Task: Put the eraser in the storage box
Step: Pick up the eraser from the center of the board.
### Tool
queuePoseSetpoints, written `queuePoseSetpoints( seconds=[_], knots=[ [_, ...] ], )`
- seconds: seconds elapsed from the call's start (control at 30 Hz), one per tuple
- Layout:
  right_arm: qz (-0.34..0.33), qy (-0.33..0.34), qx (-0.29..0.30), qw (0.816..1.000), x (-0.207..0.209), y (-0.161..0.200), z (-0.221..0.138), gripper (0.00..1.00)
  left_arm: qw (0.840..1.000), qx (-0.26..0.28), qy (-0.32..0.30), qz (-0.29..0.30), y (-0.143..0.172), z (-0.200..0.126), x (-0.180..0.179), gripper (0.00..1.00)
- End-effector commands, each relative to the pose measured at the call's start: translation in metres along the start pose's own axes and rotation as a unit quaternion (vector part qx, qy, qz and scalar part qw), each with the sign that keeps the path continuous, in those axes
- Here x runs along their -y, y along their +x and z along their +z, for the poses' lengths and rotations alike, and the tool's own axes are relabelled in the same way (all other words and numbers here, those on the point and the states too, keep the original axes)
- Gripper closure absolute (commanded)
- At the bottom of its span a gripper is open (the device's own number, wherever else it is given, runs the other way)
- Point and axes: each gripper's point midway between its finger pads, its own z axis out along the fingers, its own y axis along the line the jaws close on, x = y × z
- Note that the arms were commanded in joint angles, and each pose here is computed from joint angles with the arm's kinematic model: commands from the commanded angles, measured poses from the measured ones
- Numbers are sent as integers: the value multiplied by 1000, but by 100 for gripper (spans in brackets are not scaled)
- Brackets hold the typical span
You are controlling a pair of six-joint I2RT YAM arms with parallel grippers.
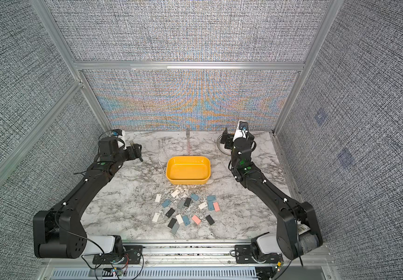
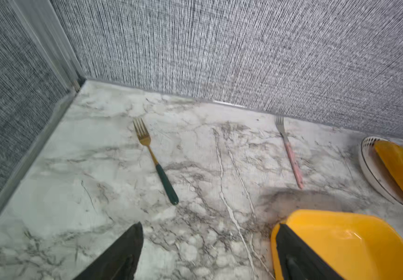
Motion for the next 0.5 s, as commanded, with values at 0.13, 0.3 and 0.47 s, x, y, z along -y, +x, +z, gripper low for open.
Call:
queuePoseSetpoints(
  seconds=[0.13,0.3,0.47],
  knots=[
    [-15,32,-151,988,16,79,-12,2,975,-197,-61,77,121,-13,28,13],
    [-8,22,-193,981,21,101,-22,2,959,-257,-66,100,173,-30,42,15],
    [3,5,-214,977,21,121,-35,2,955,-275,-57,97,201,-47,47,16]
  ],
)
